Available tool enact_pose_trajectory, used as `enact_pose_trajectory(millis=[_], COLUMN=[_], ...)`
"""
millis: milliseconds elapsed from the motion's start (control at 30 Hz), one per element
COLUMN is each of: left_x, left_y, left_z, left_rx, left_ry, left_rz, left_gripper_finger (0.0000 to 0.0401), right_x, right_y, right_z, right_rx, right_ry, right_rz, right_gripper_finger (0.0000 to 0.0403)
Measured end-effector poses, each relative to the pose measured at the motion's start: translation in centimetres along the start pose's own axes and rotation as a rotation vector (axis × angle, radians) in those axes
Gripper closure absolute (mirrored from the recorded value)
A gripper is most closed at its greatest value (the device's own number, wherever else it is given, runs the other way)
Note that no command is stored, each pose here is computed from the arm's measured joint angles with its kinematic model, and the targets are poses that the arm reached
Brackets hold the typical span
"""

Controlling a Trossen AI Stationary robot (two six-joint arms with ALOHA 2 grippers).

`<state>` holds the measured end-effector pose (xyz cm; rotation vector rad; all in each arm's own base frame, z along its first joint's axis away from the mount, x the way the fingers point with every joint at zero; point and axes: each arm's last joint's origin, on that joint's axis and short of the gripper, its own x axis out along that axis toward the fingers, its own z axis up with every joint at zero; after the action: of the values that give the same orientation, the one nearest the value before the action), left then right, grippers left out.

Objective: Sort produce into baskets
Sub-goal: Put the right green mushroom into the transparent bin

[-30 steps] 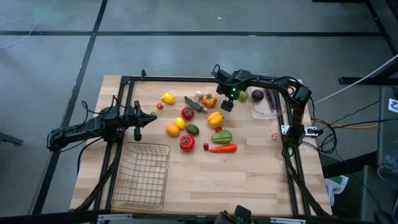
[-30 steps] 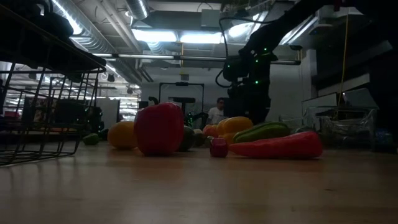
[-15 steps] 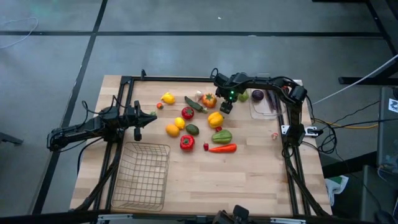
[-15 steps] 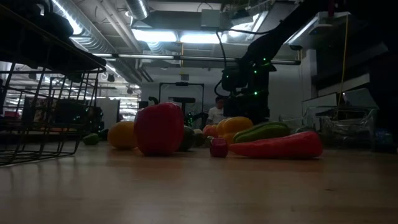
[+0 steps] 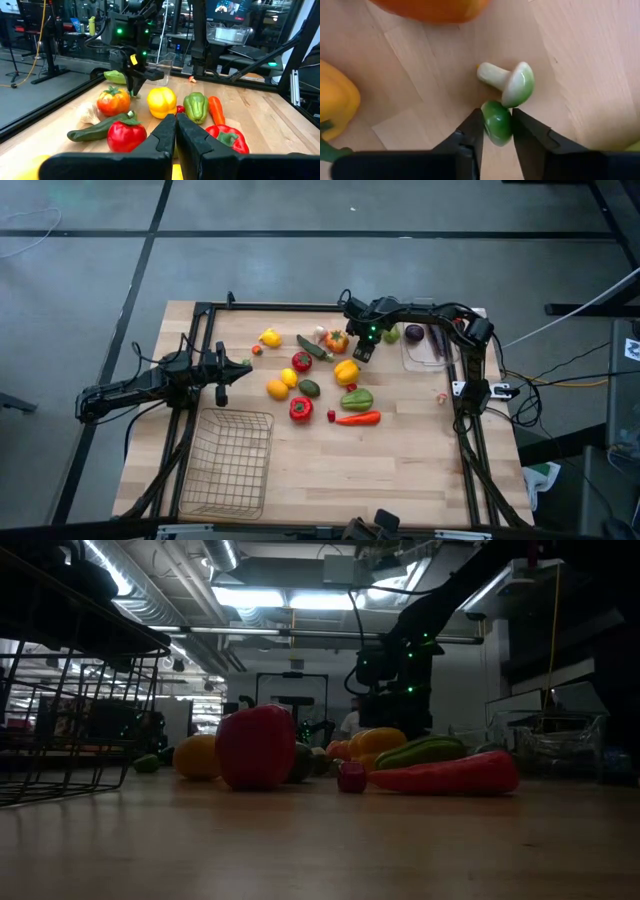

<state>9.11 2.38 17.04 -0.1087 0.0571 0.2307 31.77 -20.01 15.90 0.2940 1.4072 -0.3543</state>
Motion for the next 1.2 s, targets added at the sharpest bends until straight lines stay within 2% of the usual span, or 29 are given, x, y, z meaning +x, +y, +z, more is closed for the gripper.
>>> enact_pose_trajectory(millis=[133,433,733,900,1100,1200], left_x=[0.0,0.0,0.0,0.0,0.0,0.0], left_y=[0.0,0.0,0.0,0.0,0.0,0.0], left_z=[0.0,0.0,0.0,0.0,0.0,0.0], left_rx=[0.000,0.000,0.001,0.001,0.001,0.001], left_ry=[0.000,0.000,0.000,0.000,0.000,0.001], left_rz=[0.000,0.000,0.000,0.000,0.000,0.000], left_gripper_finger=[0.0391,0.0391,0.0391,0.0391,0.0391,0.0391], right_x=[0.0,-0.9,-6.8,-10.6,-14.2,-14.8], right_y=[0.0,0.1,0.3,0.1,-2.5,-4.5], right_z=[-0.1,-0.5,-1.4,-3.0,-5.3,-6.2], right_rx=[0.000,-0.010,-0.048,-0.068,0.027,0.098], right_ry=[0.006,0.025,-0.008,-0.057,-0.123,-0.130], right_rz=[0.001,0.004,-0.003,-0.062,-0.117,-0.135], right_gripper_finger=[0.0332,0.0332,0.0332,0.0332,0.0331,0.0331])
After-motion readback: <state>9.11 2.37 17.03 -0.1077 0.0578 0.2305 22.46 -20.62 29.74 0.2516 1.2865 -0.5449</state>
